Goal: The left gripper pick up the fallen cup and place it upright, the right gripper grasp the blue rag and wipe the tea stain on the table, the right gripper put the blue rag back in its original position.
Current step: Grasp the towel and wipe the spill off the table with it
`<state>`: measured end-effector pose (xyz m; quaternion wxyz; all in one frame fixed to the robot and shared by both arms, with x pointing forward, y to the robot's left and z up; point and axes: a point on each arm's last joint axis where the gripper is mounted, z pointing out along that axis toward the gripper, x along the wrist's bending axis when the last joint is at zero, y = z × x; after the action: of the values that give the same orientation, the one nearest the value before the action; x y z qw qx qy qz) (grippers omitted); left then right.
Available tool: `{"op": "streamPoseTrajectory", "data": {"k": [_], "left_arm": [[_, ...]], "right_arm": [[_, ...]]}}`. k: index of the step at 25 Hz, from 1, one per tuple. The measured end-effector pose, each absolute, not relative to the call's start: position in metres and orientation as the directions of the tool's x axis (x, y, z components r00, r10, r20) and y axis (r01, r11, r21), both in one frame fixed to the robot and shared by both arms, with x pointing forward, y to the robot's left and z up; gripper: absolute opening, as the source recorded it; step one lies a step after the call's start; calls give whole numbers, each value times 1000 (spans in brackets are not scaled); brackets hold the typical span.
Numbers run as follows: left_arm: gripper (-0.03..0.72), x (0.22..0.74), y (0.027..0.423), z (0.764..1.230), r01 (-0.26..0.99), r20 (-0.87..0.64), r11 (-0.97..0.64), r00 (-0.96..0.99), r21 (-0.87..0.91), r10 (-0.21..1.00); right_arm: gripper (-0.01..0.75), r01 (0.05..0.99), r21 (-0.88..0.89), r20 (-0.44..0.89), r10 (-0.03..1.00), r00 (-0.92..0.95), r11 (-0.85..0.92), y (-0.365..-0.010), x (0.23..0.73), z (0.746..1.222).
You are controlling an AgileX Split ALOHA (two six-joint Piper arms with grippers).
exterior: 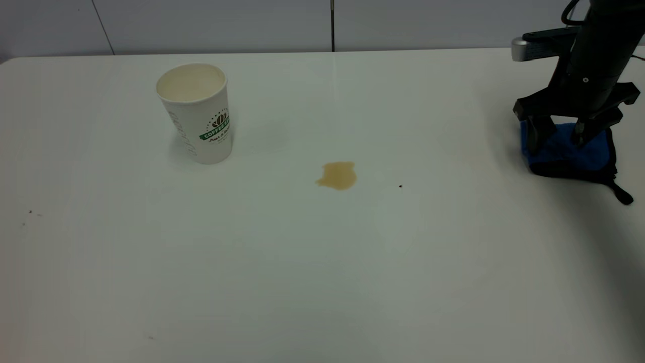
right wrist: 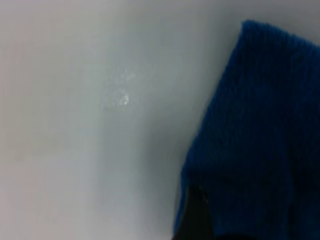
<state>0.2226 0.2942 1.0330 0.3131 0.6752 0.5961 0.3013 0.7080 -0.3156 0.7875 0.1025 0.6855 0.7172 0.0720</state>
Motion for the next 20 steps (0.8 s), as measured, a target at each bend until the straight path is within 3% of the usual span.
{"op": "streamPoseTrajectory", "data": {"k": [3,5,8,11,12,14,20], "left_arm": [[447,223,294,1033,617,33,-93,108,781,994],[447,223,294,1033,617,33,-93,108,781,994],[447,223,294,1033,617,33,-93,108,781,994],[447,223,294,1033,617,33,-93,108,781,994],[447,223,294,1033,617,33,-93,108,781,994],[447,223,294,1033,617,33,-93,108,781,994],[447,223,294,1033,617,33,-93,108,781,994]], "right_arm": [[654,973,232,-41,999,-12,21,-321,708,779],[599,974,228,-31,1000,3,4,-322,708,778],[410,974,227,-11,1000,23,-20,-321,708,777],[137,973,227,15,999,30,-33,-319,708,778],[95,973,227,25,999,25,-30,-319,708,778],[56,973,229,61,998,16,-29,-316,709,778],[49,972,234,133,989,-68,36,-280,709,787]]}}
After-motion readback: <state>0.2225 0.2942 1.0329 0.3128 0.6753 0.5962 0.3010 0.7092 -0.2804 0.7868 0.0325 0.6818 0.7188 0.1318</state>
